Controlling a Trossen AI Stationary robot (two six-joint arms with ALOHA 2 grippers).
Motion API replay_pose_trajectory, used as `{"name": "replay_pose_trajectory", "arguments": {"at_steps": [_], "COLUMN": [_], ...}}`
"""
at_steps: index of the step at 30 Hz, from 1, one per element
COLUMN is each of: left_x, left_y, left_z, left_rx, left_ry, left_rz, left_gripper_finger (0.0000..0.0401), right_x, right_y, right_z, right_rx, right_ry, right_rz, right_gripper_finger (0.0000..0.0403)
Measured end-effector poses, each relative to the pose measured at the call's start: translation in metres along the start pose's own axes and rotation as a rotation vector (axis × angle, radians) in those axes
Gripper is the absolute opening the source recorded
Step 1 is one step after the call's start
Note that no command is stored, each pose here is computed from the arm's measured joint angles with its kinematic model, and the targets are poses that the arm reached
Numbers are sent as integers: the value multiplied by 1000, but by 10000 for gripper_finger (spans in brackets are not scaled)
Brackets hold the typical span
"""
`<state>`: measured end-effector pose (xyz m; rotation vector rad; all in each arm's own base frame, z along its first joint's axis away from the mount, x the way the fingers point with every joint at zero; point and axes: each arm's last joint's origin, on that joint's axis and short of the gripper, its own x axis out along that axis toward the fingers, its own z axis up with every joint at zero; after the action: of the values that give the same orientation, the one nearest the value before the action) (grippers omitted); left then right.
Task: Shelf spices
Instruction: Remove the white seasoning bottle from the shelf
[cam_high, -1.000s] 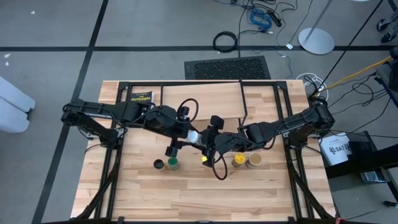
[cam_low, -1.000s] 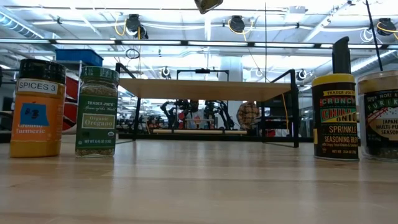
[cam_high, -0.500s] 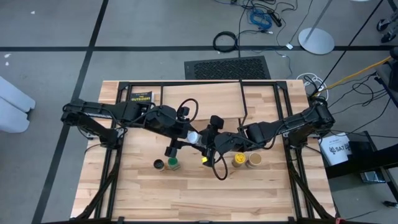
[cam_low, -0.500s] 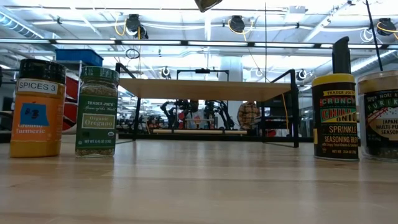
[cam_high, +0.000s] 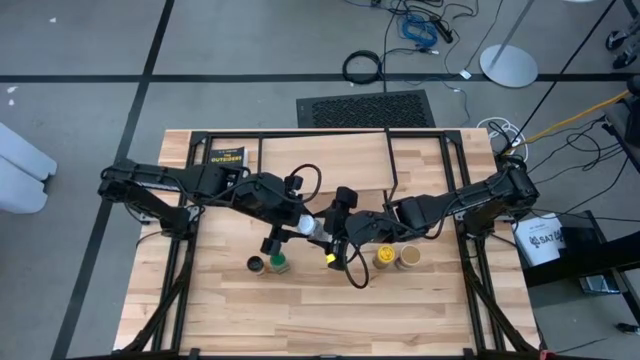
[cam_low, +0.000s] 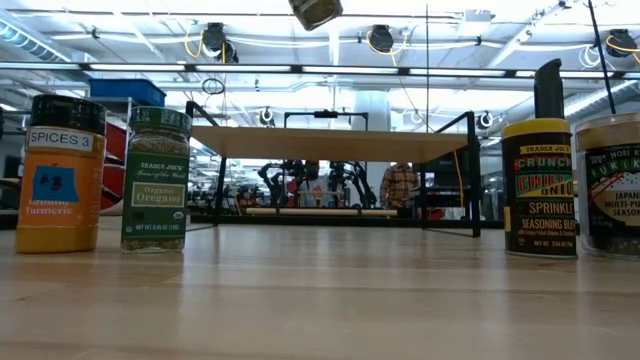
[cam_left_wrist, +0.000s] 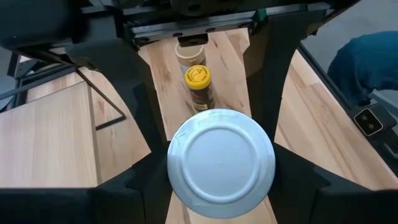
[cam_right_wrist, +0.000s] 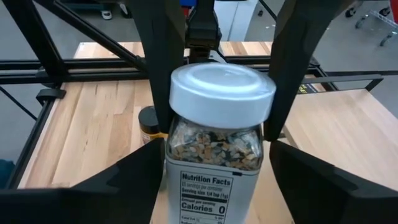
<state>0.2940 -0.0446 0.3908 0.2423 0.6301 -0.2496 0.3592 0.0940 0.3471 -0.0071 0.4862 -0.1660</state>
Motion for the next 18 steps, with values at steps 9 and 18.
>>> {"name": "replay_pose_trajectory", "arguments": {"at_steps": [9,18], "left_x": [0,0], "left_y": [0,1], "left_z": [0,0], "left_rx": [0,-5], "left_ry": [-1,1], "left_rz": [1,16], "left_gripper_finger": [213,212], "right_x": [0,1], "right_y": [-1,-1], "right_z": [2,3], "right_rx": [17,31], "right_ry": [-15,-18], "right_rz": [3,27], "right_gripper_finger": [251,201]}}
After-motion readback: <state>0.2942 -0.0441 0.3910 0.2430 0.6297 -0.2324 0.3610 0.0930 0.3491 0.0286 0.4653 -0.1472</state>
